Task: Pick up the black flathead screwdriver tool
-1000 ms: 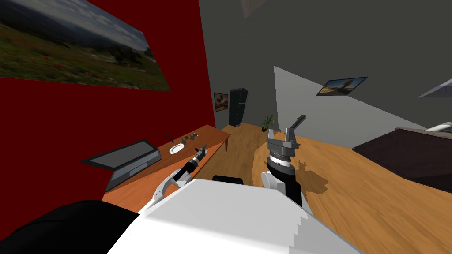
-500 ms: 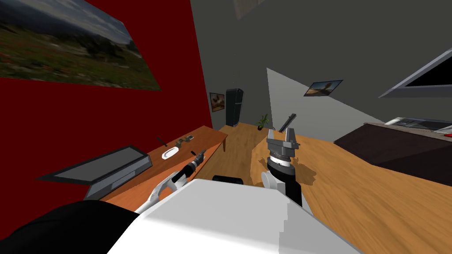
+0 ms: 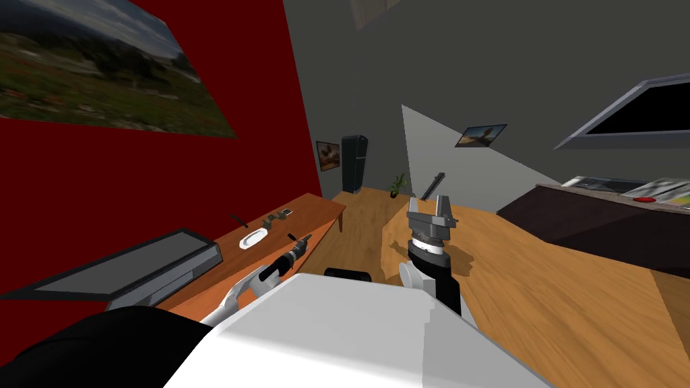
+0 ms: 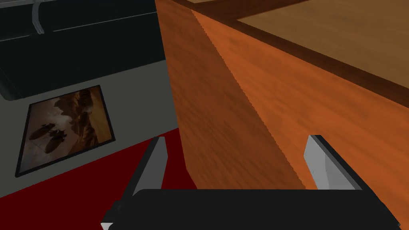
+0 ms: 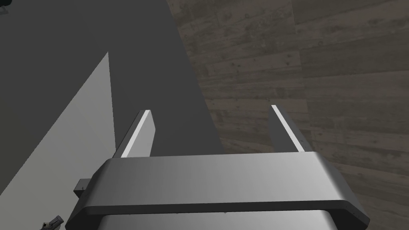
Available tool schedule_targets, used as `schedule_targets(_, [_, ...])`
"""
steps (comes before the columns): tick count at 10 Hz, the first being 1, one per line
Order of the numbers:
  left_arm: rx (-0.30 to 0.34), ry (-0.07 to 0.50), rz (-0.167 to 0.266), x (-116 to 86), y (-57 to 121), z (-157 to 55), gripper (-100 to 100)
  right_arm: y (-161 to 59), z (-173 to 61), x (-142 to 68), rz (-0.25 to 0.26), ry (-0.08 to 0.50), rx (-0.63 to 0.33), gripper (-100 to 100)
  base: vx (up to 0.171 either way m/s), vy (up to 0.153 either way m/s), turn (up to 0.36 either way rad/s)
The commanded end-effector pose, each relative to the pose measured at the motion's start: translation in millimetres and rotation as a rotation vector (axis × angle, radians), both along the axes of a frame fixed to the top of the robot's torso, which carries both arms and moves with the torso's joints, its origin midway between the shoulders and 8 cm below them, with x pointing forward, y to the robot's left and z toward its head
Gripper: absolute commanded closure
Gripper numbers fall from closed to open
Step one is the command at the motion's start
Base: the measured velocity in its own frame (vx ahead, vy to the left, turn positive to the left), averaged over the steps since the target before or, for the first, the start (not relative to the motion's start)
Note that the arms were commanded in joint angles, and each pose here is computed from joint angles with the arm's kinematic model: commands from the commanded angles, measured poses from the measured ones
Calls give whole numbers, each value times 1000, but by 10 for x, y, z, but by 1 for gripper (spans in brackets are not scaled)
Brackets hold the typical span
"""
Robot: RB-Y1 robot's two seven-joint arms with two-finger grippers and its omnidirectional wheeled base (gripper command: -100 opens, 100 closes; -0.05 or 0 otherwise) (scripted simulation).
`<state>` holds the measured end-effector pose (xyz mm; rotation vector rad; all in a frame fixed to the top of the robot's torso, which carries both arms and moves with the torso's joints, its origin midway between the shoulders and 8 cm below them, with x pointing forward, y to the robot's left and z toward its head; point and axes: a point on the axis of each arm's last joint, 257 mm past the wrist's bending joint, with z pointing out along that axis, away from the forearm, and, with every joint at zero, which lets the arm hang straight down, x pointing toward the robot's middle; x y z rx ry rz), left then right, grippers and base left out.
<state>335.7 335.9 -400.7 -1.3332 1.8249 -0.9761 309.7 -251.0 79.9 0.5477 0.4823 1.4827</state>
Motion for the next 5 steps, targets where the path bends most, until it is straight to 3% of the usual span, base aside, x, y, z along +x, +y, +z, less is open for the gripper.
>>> schedule_targets(1, [28, 80, 15, -158, 198, -219, -100, 0, 0, 0, 0, 0, 0, 0, 37, 15, -173])
schedule_targets(4, [96, 261, 69, -587, 733, -661, -100, 0, 0, 0, 0, 0, 0, 0, 62, 40, -197])
schedule_targets(5, [102, 262, 68, -591, 760, -657, -100, 0, 0, 0, 0, 0, 0, 0, 60, 32, -78])
